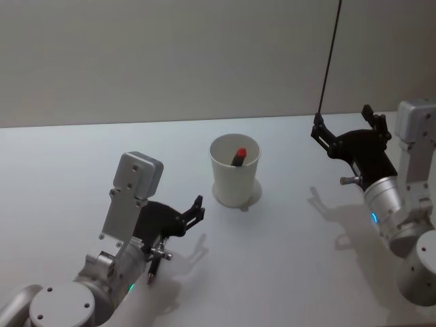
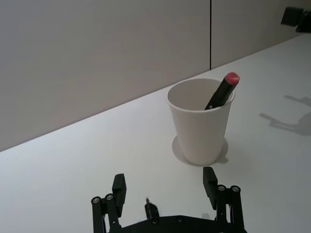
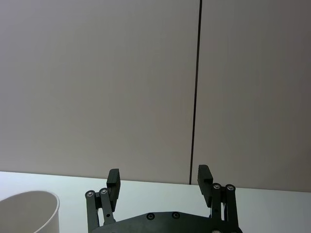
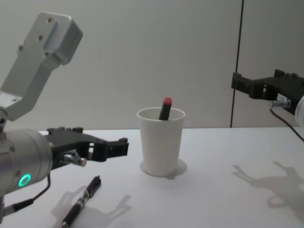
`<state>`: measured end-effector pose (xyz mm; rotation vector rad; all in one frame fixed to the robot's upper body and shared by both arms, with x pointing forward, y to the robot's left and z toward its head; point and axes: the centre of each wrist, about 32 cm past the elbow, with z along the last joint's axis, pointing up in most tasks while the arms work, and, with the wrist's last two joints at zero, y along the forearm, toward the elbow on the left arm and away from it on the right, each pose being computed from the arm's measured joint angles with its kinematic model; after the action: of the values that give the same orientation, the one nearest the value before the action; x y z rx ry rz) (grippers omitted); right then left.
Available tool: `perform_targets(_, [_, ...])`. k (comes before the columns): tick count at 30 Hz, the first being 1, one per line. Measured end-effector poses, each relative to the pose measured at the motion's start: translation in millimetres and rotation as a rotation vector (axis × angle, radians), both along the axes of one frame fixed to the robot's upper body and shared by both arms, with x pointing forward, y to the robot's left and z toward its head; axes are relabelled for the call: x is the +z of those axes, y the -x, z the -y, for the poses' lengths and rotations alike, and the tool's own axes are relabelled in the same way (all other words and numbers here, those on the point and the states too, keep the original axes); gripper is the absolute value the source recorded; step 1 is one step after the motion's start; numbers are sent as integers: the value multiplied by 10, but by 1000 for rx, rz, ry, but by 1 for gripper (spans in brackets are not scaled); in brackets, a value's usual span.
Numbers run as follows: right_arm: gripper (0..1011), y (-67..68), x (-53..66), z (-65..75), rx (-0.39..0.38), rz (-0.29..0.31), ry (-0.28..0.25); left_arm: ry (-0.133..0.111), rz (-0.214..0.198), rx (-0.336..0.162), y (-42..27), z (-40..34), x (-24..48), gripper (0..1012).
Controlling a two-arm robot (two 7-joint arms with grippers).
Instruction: Place the pen into the pen holder.
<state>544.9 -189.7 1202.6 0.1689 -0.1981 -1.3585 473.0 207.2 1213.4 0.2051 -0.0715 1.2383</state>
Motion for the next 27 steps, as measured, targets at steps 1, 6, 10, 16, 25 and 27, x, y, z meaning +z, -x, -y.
perform_targets(1, [1001, 0, 0, 1, 0, 0, 0, -3, -16, 7, 13, -6, 7, 1009])
perform_targets(6, [1001, 1, -1, 3, -2, -1, 0, -18, -66, 25, 50, -24, 28, 1009])
perform_targets(10, [1001, 2, -2, 5, -2, -2, 0, -31, -105, 35, 74, -34, 43, 1009])
perform_targets(16, [1001, 3, -4, 5, -3, -3, -1, -54, -159, 41, 108, -45, 57, 1009])
perform_targets(25, [1001, 4, -5, 5, -4, -4, -1, -86, -226, 46, 139, -63, 50, 1009])
perform_targets(27, [1001, 4, -6, 5, -4, -4, -1, -92, -241, 47, 145, -66, 42, 1009])
